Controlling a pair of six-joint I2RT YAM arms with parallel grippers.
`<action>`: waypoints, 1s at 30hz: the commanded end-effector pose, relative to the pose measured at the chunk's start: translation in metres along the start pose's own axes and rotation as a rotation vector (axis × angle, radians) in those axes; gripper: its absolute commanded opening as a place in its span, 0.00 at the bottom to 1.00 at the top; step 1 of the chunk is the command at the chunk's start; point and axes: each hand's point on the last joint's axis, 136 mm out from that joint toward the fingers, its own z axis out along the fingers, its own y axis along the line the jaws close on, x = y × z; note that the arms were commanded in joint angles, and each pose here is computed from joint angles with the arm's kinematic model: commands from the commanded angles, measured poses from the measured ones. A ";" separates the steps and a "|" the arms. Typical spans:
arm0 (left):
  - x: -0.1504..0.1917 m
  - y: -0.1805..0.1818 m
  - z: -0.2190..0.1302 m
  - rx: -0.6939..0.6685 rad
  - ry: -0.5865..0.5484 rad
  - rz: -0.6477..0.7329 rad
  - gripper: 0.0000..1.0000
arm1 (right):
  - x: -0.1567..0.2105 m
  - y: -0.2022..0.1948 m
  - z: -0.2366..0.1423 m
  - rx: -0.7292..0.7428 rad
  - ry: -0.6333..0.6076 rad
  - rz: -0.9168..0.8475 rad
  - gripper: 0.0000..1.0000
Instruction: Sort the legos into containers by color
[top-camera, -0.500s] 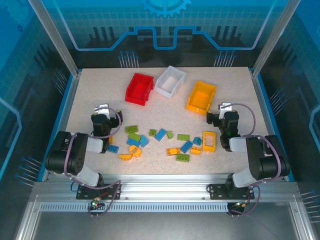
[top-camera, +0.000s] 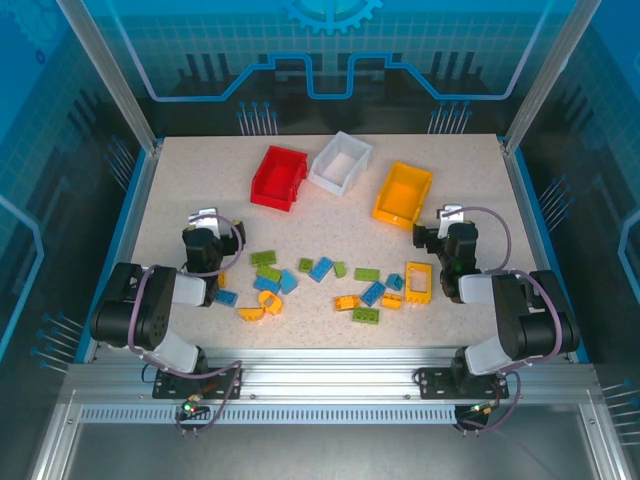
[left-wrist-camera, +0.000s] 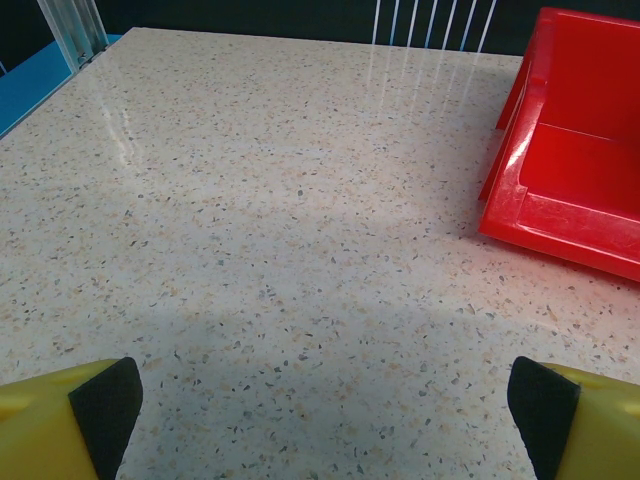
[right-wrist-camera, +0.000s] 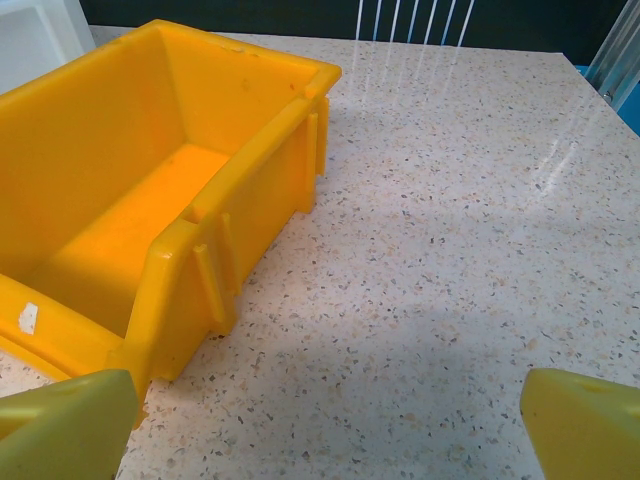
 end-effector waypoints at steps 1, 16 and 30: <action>-0.013 -0.005 0.001 0.022 -0.028 -0.012 0.99 | -0.007 0.003 0.002 0.004 -0.019 0.002 1.00; -0.126 -0.044 -0.119 0.103 -0.303 0.031 0.99 | -0.115 -0.024 -0.084 0.122 -0.166 0.072 1.00; -0.179 -0.105 -0.271 0.590 0.200 -0.431 0.99 | -0.181 0.054 -0.224 -0.369 0.170 0.520 0.87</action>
